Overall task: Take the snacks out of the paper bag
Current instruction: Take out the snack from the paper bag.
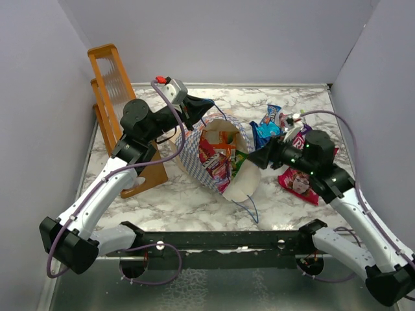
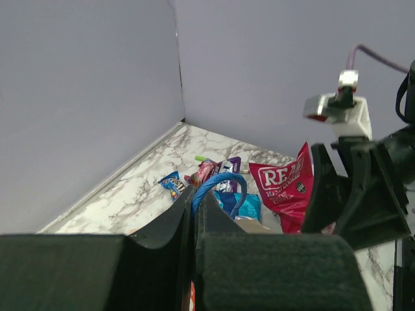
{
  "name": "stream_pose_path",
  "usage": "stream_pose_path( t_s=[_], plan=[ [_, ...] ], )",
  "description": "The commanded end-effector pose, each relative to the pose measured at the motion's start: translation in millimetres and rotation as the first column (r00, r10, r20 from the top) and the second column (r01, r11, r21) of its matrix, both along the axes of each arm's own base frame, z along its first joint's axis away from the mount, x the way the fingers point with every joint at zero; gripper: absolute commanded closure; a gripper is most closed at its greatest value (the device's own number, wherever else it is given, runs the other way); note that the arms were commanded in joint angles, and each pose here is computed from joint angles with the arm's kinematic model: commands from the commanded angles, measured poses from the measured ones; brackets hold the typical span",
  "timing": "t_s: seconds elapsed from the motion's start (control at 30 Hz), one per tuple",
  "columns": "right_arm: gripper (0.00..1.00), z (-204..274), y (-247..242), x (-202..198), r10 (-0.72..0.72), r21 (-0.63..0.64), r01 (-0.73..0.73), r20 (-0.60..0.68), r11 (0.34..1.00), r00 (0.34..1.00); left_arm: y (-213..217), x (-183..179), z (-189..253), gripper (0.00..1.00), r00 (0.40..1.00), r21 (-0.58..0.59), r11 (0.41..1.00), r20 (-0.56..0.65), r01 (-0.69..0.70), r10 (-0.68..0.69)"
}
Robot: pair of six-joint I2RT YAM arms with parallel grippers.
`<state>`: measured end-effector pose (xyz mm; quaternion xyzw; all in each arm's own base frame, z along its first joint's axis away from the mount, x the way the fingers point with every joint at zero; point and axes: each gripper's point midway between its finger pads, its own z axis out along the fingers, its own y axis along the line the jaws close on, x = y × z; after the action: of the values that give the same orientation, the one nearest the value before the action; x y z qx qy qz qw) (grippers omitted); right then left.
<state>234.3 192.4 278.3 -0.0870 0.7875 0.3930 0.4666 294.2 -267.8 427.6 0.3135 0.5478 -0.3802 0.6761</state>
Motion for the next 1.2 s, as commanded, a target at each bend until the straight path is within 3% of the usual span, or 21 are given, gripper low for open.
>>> stream_pose_path(
  t_s=[0.0,0.1,0.23,0.47,0.87,1.07,1.17],
  plan=[
    [0.39,8,56,-41,0.208,0.107,-0.204,-0.025,0.973,0.978,2,-9,18,1.0,0.997,-0.028,1.0,0.073,0.008,-0.006],
    [0.41,-3,89,-48,0.18,0.025,-0.179,-0.048,0.984,0.983,1,-8,17,1.0,0.998,-0.027,1.0,0.068,0.011,-0.009],
    [0.5,-30,97,-32,-0.056,-0.119,0.042,-0.118,0.992,0.991,1,-8,15,1.0,0.997,-0.02,1.0,0.071,0.004,-0.003],
    [0.62,-53,74,-12,-0.269,-0.147,0.25,-0.128,0.957,0.955,0,-8,14,1.0,0.997,-0.014,1.0,0.076,-0.004,0.005],
    [0.6,-138,63,-4,-0.477,-0.239,0.445,-0.096,0.863,0.874,0,-7,13,1.0,0.997,-0.013,1.0,0.072,-0.005,0.006],
    [0.49,-173,70,-1,-0.492,-0.299,0.442,-0.113,0.846,0.863,0,-8,14,1.0,0.997,-0.014,1.0,0.073,-0.003,0.004],
    [0.48,-181,81,1,-0.469,-0.291,0.42,-0.123,0.86,0.875,0,-8,15,1.0,0.997,-0.016,1.0,0.076,-0.002,0.003]
  ],
)
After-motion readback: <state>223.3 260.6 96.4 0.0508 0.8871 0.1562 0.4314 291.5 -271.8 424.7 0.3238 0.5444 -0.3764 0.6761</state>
